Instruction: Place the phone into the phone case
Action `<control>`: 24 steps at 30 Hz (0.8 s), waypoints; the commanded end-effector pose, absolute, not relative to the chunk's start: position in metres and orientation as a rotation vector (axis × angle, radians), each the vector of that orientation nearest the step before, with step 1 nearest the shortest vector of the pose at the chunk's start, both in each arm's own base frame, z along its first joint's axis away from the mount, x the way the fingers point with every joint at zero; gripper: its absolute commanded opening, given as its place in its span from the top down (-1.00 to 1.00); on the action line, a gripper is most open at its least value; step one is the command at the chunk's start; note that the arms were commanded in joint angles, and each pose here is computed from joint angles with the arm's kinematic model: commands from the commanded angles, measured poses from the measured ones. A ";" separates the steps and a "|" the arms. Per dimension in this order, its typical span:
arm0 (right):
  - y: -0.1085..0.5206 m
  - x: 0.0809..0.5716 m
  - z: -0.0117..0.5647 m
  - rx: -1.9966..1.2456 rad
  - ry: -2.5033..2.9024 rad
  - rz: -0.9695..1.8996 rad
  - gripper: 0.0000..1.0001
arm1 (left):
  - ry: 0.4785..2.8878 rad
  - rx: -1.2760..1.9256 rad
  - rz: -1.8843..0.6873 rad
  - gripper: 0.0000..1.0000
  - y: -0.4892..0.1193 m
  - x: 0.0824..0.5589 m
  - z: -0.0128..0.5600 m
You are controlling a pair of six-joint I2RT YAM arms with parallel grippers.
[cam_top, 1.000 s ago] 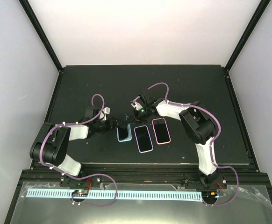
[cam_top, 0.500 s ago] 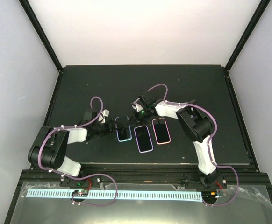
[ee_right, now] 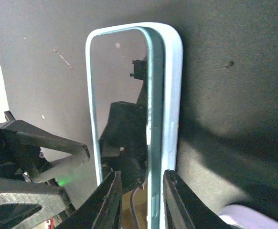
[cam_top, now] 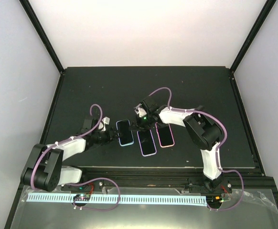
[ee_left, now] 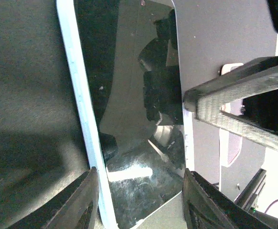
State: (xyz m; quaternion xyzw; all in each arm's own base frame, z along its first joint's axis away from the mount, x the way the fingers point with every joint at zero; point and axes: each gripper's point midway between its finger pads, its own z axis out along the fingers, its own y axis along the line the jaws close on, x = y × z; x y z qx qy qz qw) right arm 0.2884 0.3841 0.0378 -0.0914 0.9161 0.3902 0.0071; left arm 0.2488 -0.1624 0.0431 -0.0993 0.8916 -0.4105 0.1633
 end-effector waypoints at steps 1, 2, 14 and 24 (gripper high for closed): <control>0.382 0.298 0.068 -0.288 2.786 1.165 0.42 | 2.576 -0.317 -1.045 0.00 -0.149 0.246 0.041; 0.381 0.299 0.070 -0.298 2.787 1.140 0.41 | 2.580 -0.324 -1.029 0.00 -0.146 0.246 0.040; 0.380 0.303 0.056 -0.275 2.812 1.096 -0.16 | 2.568 -0.320 -1.097 0.03 -0.152 0.249 0.037; 0.383 0.297 0.036 -0.281 2.848 1.100 -0.20 | 2.600 -0.326 -1.124 0.14 -0.154 0.245 0.026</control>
